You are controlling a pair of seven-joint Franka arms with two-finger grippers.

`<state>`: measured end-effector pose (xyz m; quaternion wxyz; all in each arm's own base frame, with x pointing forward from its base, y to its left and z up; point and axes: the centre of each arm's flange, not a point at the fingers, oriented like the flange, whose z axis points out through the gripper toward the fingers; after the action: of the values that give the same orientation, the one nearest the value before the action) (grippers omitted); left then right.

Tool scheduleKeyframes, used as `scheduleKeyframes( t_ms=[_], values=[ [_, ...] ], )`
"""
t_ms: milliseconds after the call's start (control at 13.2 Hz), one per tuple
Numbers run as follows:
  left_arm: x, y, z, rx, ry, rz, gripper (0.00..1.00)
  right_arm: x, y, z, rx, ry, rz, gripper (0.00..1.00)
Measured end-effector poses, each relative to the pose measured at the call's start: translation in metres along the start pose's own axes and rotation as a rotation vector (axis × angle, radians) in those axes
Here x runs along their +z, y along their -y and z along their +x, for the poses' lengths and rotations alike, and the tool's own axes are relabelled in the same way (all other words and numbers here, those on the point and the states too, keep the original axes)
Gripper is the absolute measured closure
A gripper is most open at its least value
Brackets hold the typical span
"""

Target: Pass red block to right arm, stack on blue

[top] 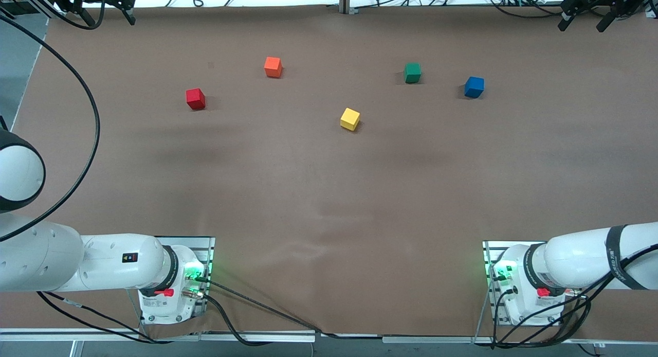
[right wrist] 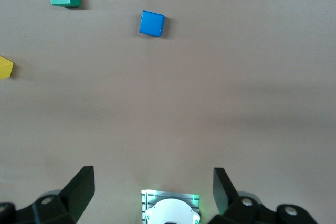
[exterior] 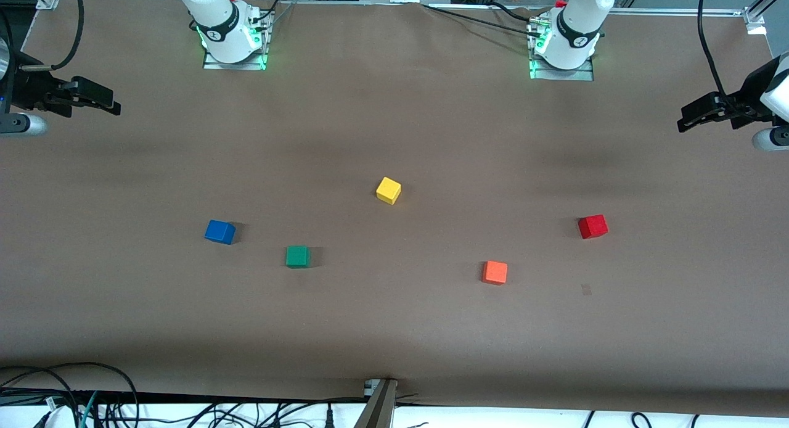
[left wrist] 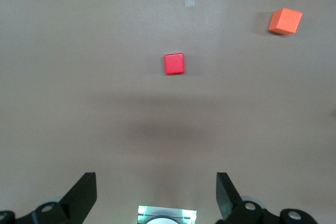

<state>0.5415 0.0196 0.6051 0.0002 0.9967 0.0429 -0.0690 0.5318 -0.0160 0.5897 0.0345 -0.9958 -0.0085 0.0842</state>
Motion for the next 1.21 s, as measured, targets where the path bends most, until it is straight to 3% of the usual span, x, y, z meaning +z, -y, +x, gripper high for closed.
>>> scheduleKeyframes(
  t_ms=[303, 1211],
  values=[
    [0.0, 0.0, 0.0, 0.0, 0.0, 0.0, 0.0, -0.007, -0.002, 0.014, 0.001, -0.103, -0.021, 0.0],
    [0.0, -0.007, -0.001, 0.012, 0.0, 0.002, 0.0, -0.003, 0.003, 0.019, -0.009, -0.107, -0.027, 0.0]
  ],
)
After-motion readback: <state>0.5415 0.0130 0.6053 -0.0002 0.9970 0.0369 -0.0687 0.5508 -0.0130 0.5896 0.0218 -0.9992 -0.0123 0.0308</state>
